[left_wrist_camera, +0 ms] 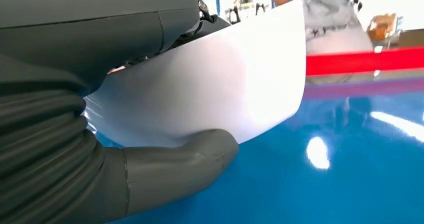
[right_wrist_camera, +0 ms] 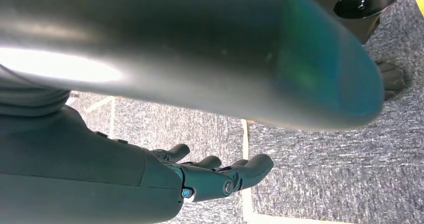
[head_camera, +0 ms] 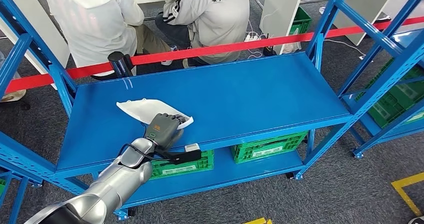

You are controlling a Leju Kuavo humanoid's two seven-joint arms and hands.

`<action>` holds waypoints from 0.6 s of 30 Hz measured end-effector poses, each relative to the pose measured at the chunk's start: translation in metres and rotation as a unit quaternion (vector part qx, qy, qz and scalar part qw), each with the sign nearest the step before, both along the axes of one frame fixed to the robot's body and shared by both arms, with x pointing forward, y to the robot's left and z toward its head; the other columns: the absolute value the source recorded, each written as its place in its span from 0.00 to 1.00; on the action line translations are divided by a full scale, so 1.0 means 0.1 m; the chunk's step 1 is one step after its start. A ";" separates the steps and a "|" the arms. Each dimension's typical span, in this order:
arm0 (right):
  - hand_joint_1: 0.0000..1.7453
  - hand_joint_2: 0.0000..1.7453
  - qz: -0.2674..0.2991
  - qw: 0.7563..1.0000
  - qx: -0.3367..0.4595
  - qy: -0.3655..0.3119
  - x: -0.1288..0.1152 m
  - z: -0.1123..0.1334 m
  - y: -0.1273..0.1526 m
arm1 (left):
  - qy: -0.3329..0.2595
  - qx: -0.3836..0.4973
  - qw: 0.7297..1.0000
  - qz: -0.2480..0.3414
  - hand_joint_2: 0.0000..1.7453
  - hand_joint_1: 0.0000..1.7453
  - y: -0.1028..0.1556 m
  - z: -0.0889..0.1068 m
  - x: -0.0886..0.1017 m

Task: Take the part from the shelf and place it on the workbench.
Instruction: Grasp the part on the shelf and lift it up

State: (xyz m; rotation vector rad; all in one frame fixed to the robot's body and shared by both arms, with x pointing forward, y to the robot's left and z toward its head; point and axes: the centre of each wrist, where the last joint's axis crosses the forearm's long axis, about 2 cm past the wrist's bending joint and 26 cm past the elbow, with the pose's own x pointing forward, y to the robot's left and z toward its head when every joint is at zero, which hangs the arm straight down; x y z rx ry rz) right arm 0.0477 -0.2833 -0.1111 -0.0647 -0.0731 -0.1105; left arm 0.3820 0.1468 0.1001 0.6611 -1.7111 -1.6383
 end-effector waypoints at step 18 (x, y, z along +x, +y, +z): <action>0.00 0.00 -0.027 1.000 -0.008 -0.006 -0.02 0.00 -0.01 | -0.208 -0.216 0.953 -0.039 1.00 1.00 -0.35 0.90 0.25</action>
